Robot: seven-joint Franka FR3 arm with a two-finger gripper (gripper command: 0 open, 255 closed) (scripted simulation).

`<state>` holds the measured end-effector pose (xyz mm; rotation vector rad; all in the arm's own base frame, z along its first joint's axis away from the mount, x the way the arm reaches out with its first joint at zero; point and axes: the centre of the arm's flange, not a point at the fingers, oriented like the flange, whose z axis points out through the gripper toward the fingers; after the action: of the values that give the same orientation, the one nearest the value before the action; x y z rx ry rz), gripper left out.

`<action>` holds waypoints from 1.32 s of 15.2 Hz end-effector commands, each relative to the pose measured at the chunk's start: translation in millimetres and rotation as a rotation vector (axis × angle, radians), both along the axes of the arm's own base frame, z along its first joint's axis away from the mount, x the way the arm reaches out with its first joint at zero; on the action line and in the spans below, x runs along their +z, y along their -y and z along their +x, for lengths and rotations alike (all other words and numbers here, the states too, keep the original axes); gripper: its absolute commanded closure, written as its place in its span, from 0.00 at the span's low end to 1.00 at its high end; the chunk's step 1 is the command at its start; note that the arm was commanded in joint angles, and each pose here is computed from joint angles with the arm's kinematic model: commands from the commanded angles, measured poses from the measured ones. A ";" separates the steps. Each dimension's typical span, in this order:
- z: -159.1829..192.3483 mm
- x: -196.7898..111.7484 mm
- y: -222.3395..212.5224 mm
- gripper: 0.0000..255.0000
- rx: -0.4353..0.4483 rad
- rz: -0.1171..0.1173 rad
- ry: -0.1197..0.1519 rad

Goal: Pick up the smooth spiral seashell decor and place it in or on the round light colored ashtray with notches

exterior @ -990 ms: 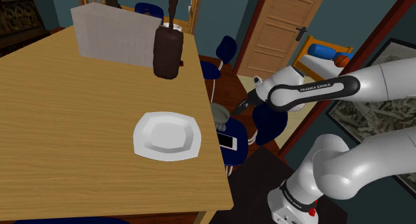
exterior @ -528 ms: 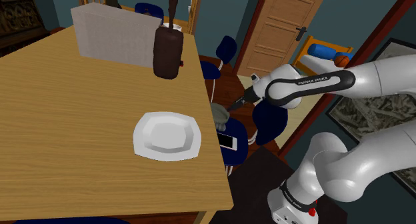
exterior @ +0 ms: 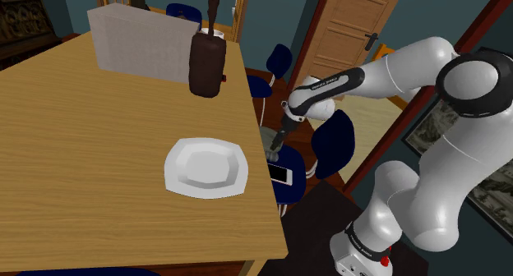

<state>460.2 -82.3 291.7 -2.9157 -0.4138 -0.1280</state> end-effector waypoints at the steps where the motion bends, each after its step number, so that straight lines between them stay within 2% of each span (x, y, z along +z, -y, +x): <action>1: 9.4 -20.3 2.3 0.00 0.012 -0.006 -0.077; 8: 8.6 -59.5 -5.6 0.00 0.012 -0.006 -0.077; 16: 8.6 -59.5 -5.6 0.00 0.012 -0.006 -0.077; 17: 5.4 -60.3 -6.1 1.00 0.013 -0.006 -0.076; 20: 8.7 -55.2 -2.8 1.00 0.013 -0.006 -0.076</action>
<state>473.4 -83.2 247.1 -2.9111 -0.4106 -0.0656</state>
